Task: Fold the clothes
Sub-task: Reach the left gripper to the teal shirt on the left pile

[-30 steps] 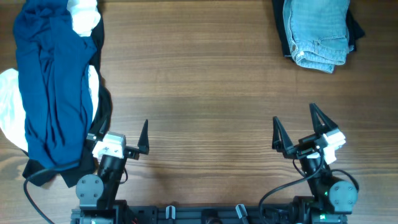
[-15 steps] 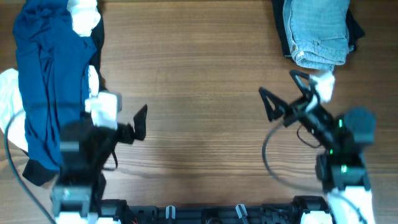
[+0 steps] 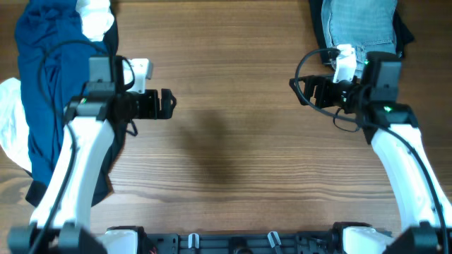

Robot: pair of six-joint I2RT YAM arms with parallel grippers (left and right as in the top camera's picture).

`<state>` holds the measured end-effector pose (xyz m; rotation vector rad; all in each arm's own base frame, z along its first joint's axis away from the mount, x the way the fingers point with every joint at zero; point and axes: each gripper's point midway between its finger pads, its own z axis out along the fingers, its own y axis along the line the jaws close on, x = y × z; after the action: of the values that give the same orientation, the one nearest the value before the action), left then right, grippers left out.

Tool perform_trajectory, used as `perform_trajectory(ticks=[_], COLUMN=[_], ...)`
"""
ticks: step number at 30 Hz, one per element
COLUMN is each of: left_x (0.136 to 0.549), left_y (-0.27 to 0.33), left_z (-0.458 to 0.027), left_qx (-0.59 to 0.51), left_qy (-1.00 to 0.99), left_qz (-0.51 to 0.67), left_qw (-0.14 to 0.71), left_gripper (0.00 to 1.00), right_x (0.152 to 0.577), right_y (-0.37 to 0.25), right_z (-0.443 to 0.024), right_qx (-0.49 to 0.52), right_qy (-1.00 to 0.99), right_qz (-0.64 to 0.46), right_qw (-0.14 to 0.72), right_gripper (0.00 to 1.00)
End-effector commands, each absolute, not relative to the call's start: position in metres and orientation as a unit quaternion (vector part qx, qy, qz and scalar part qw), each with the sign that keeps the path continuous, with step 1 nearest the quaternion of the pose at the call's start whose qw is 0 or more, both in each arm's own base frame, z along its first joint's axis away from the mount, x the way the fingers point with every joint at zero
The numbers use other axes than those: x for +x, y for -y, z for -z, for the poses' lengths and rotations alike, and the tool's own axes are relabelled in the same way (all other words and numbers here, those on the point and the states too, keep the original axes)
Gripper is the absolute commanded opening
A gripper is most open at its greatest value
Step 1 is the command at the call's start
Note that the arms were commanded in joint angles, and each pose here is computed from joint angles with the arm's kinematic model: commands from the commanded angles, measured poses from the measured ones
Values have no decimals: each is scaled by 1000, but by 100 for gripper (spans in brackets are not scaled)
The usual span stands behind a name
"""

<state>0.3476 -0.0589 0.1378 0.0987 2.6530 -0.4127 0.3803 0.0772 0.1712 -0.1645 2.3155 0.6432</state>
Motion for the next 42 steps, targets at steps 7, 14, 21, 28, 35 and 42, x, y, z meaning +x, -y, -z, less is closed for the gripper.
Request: perform_trajectory(ticks=[7, 14, 21, 28, 35, 42], left_x=[363, 359, 348, 336, 328, 313], left_y=[-18, -132, -179, -174, -170, -162], left_z=[-105, -106, -72, -38, -35, -30], left_qx=[-117, -249, -307, -314, -315, -317], left_qy=[-969, -939, -929, -937, -940, -944], left_qz=[94, 9, -11, -1, 2, 9], left_qw=[198, 236, 208, 151, 131, 96], left_gripper=[100, 100, 90, 79, 56, 54], right_x=[389, 393, 397, 397, 398, 394], right_y=[-82, -82, -82, -81, -79, -79], right_z=[-145, -148, -152, -151, -150, -147], right_qx=[-47, -49, -52, -51, -49, -46], right_qy=[-908, -904, -900, -901, -903, -906], right_qz=[-268, -267, -266, -263, -258, -258], right_qw=[319, 330, 341, 341, 341, 333], right_gripper=[100, 100, 100, 100, 100, 100])
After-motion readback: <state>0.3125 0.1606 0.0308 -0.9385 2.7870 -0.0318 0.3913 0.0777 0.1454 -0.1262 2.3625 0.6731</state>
